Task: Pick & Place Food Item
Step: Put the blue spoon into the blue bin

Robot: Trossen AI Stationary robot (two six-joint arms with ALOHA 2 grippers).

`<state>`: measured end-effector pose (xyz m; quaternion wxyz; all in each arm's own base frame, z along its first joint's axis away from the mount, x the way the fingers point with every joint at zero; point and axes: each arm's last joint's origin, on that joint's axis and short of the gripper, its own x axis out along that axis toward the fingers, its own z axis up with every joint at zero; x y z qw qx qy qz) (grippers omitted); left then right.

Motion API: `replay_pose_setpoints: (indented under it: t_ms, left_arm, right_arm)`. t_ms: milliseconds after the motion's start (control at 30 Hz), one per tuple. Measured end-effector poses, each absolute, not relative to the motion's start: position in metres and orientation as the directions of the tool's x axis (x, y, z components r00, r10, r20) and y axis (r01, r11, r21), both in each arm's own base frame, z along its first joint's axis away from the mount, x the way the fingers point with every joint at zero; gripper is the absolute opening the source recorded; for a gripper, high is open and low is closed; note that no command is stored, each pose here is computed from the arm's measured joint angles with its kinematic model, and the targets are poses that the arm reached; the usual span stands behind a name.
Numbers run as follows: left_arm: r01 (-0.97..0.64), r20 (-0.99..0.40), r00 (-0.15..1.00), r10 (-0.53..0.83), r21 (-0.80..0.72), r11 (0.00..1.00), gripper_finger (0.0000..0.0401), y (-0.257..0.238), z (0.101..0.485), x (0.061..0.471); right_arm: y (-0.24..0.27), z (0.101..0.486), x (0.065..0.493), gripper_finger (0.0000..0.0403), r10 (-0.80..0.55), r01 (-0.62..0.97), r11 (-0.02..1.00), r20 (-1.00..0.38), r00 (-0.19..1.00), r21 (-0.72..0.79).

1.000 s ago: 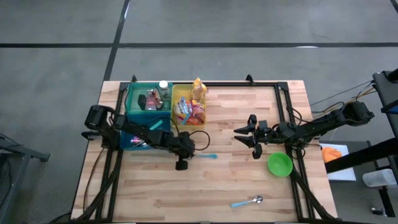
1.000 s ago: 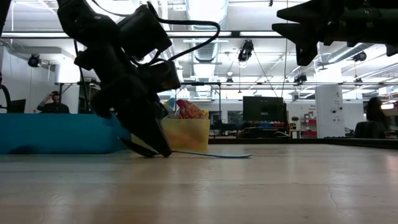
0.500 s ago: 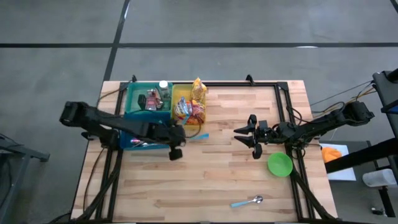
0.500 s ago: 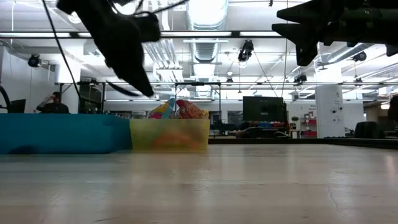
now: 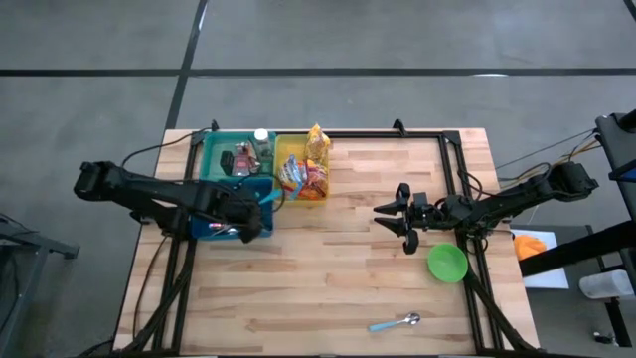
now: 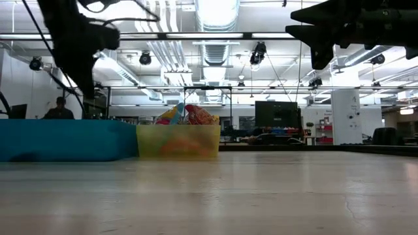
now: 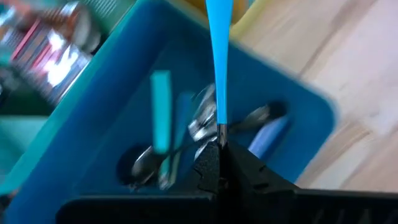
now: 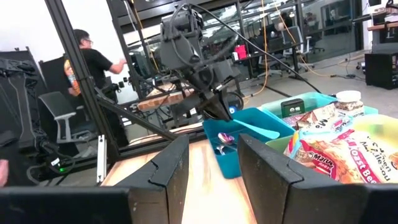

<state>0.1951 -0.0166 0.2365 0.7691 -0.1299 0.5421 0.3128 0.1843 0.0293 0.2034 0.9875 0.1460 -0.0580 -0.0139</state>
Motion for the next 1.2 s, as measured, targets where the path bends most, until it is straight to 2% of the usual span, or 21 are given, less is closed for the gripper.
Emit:
replay_pose_setpoints:
  t_ms: [233, 367, 733, 933, 1200]
  left_arm:
    - [-0.67, -0.929, 0.041, 0.368, 0.248, 0.7, 0.0008, -0.014, 0.219, 0.174]
    - [-0.704, -0.92, -0.015, 0.392, 0.288, 0.649, 0.0008, -0.012, 0.202, 0.165]
    - [-0.68, -0.912, 0.028, 0.408, 0.282, 0.677, 0.0008, -0.01, 0.149, 0.151]
    - [-0.684, -0.917, 0.059, 0.394, 0.251, 0.685, 0.0011, -0.01, 0.14, 0.15]
    - [-0.682, -0.922, 0.052, 0.383, 0.247, 0.689, 0.008, -0.01, 0.139, 0.149]
  right_arm:
    - [0.029, 0.203, 0.184, 0.0135, -0.044, 0.011, 0.957, 0.108, 0.993, 0.289]
    - [0.029, 0.202, 0.184, 0.0135, -0.044, 0.014, 0.958, 0.097, 0.994, 0.287]
    - [0.029, 0.202, 0.184, 0.0135, -0.044, 0.015, 0.958, 0.096, 0.994, 0.287]
    - [0.029, 0.202, 0.184, 0.0135, -0.044, 0.015, 0.958, 0.096, 0.994, 0.287]
    - [0.029, 0.202, 0.184, 0.0135, -0.044, 0.015, 0.958, 0.096, 0.994, 0.287]
